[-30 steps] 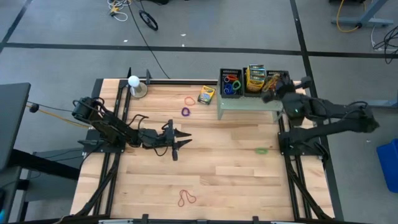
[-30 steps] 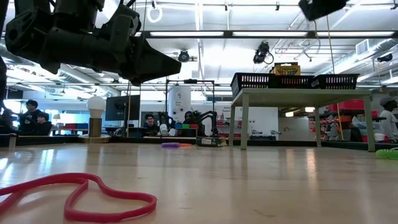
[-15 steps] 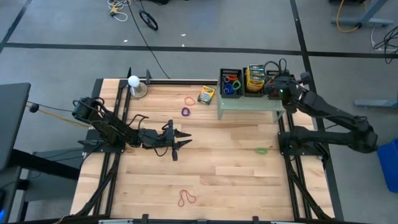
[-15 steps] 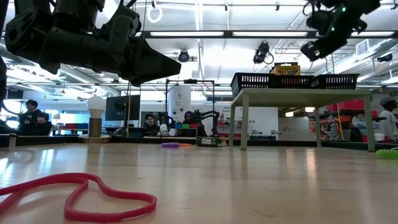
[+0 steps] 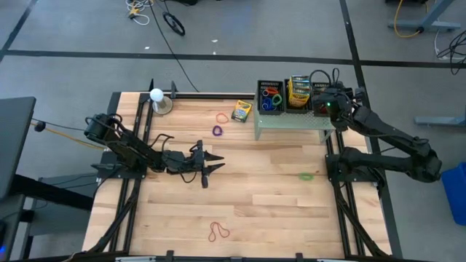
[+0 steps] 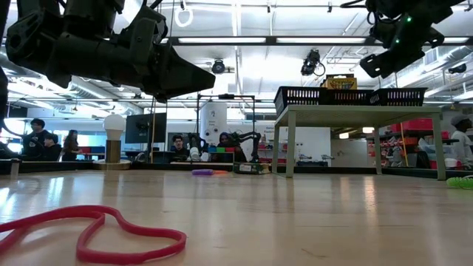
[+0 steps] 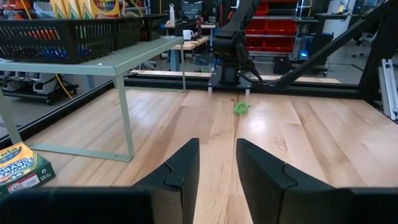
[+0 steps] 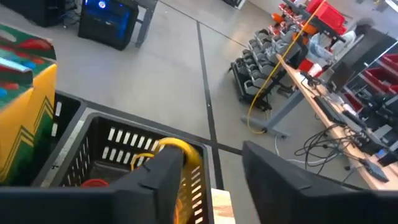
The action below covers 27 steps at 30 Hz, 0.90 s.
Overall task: Pick & Place Office Desk Supplies
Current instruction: Put the yellow rubber band into the right black basket on the shelf
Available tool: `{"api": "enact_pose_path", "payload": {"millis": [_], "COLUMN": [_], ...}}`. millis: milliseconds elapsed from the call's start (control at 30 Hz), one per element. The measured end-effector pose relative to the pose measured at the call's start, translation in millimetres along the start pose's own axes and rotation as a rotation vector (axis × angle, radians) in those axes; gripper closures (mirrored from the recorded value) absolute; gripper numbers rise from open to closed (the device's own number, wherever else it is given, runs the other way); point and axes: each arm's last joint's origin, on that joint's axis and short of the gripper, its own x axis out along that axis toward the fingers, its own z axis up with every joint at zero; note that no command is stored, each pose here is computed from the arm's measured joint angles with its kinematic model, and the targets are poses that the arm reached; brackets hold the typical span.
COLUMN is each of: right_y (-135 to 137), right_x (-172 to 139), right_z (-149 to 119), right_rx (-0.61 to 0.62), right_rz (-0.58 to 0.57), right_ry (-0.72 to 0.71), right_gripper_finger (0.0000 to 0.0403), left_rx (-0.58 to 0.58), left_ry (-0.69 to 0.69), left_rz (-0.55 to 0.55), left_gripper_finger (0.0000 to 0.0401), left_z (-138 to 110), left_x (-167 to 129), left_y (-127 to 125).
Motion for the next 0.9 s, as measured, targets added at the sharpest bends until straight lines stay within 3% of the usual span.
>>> {"api": "enact_pose_path", "payload": {"millis": [200, 367, 500, 700, 900], "right_y": [-1, -5, -13, -20, -12], "right_x": [0, -4, -6, -9, -5], "right_z": [0, 6, 11, 14, 28], "right_rx": [0.023, 0.064, 0.119, 0.088, -0.006], "right_rz": [-0.011, 0.034, 0.111, 0.222, 0.21], "right_ry": [-0.002, 0.005, 0.062, 0.144, 0.298], "right_gripper_finger": [0.0158, 0.0144, 0.0194, 0.0373, 0.0392], "left_rx": [0.0, 0.0, -0.001, -0.001, -0.02], "left_ry": [0.0, 0.0, 0.0, 0.0, 0.0], "left_rz": [0.0, 0.001, 0.001, 0.002, 0.023], "left_gripper_finger": [0.0288, 0.0288, 0.0288, 0.0288, 0.0288], "left_z": [0, 0, 0, 0, 0], "left_x": [0, 0, 0, 0, 2], "left_y": [0, 0, 0, 1, 5]}}
